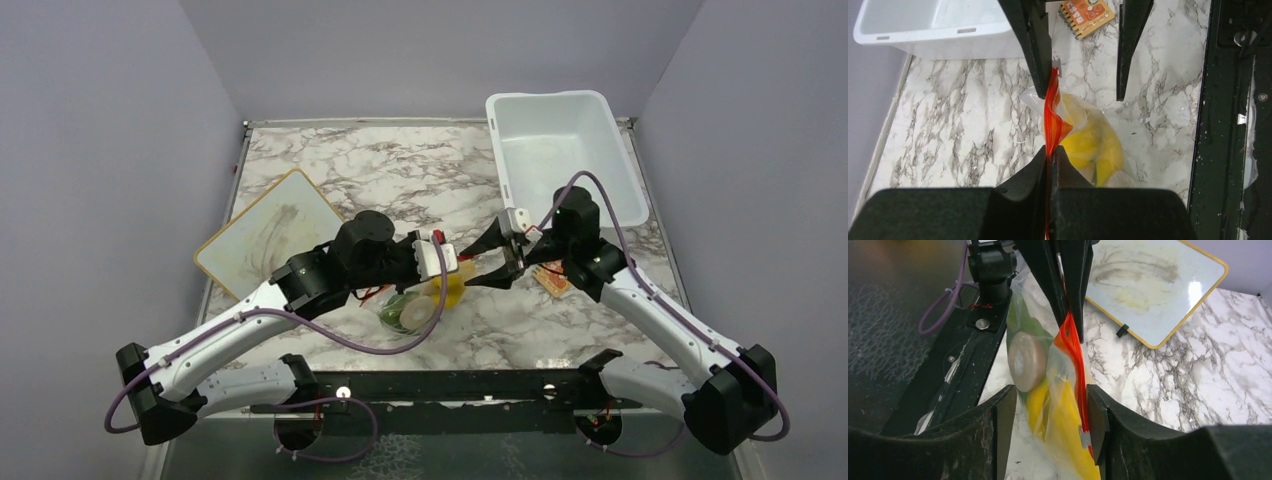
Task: Place the food in the zip-top bag and seal the zipper
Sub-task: Zip the zipper food storage bag at the center of the board.
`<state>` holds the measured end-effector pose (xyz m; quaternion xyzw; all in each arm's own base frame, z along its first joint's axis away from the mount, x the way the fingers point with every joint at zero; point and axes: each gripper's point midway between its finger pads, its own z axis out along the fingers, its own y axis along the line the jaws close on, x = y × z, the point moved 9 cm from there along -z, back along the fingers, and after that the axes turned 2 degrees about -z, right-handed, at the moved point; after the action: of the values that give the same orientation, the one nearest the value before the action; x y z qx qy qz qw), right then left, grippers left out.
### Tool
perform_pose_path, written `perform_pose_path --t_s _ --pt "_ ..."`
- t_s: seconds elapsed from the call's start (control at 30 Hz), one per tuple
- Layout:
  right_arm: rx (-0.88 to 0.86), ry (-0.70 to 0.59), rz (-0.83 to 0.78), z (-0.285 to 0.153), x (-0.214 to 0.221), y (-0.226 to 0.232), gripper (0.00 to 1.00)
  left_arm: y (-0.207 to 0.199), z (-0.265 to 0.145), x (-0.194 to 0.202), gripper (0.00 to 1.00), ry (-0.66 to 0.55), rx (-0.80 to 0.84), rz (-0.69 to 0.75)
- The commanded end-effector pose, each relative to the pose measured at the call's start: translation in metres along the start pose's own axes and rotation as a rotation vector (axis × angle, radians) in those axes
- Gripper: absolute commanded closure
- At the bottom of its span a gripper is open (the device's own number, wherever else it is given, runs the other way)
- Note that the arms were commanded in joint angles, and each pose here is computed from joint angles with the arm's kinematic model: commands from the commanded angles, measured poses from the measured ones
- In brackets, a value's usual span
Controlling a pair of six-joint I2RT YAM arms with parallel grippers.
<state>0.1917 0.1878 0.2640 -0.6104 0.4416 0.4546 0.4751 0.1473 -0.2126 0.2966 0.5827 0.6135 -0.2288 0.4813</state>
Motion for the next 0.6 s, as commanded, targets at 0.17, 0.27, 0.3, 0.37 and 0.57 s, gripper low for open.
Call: perform_pose_path --t_s 0.17,0.27,0.3,0.37,0.57 --pt "0.071 -0.118 -0.026 -0.004 -0.022 0.003 0.51 0.0 -0.042 -0.035 1.0 -0.219 -0.046 0.003" --pt "0.107 -0.131 -0.032 -0.006 -0.023 0.002 0.48 -0.003 -0.051 -0.042 1.0 -0.267 -0.029 0.021" --pt "0.124 -0.14 -0.036 -0.007 -0.025 0.001 0.45 -0.005 -0.054 -0.043 1.0 -0.282 -0.015 0.03" --pt "0.139 -0.157 -0.044 -0.008 -0.027 0.001 0.42 -0.008 -0.058 -0.044 1.0 -0.305 0.01 0.048" --pt "0.099 -0.193 -0.025 -0.004 -0.032 -0.003 0.38 -0.012 -0.063 -0.044 1.0 -0.329 0.037 0.075"
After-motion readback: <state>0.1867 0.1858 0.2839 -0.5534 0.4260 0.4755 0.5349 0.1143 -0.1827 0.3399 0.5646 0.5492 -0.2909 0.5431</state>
